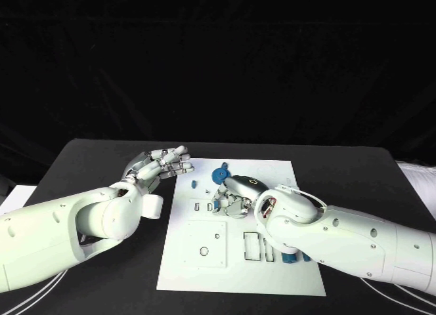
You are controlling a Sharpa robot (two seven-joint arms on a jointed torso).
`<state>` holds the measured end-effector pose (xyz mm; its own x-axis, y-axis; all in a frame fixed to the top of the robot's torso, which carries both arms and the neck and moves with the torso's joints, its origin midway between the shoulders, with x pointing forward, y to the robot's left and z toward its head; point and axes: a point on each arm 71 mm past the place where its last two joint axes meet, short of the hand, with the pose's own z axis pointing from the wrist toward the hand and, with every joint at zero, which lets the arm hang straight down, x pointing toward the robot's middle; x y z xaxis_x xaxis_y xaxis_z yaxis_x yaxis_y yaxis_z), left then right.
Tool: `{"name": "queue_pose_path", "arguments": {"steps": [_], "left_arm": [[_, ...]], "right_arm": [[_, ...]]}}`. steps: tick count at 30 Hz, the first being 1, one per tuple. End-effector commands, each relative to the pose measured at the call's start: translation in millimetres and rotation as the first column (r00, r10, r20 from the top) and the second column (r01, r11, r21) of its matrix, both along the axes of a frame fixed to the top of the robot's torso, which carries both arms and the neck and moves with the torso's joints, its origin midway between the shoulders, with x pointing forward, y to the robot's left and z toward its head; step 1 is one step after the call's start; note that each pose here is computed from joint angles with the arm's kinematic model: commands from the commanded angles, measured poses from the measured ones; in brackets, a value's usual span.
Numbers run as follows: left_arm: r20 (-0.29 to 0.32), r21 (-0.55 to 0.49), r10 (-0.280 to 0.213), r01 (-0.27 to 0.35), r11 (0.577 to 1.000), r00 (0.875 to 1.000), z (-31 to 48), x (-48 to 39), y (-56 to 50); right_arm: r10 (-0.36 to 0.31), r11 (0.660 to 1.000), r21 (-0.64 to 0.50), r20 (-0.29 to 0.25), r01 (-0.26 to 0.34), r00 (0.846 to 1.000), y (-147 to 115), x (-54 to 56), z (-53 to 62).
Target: Assemble the parts on the task board
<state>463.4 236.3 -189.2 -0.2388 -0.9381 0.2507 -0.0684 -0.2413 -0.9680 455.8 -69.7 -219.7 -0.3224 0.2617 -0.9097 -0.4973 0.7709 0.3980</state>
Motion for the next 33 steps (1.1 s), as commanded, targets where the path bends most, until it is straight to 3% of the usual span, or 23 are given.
{"name": "queue_pose_path", "arguments": {"steps": [1,23,29,33], "left_arm": [[0.011,-0.011,-0.007,0.007,1.000,1.000,1.7,-0.3,-1.4],[0.006,-0.011,-0.011,0.011,1.000,1.000,1.2,0.0,-1.6],[0.006,-0.013,-0.014,0.014,1.000,1.000,1.1,0.2,-1.8],[0.000,-0.008,-0.018,0.018,1.000,1.000,0.4,0.7,-2.0]], "right_arm": [[0.000,0.998,-0.061,-0.012,-0.001,1.000,-1,-0.9,-5.8],[0.000,1.000,-0.026,0.052,0.001,0.999,1,-1.8,0.0],[-0.005,0.998,0.057,0.116,-0.001,0.993,1,-3.3,7.8],[0.033,0.987,0.148,0.170,-0.059,0.985,1,-8.3,15.9]]}}
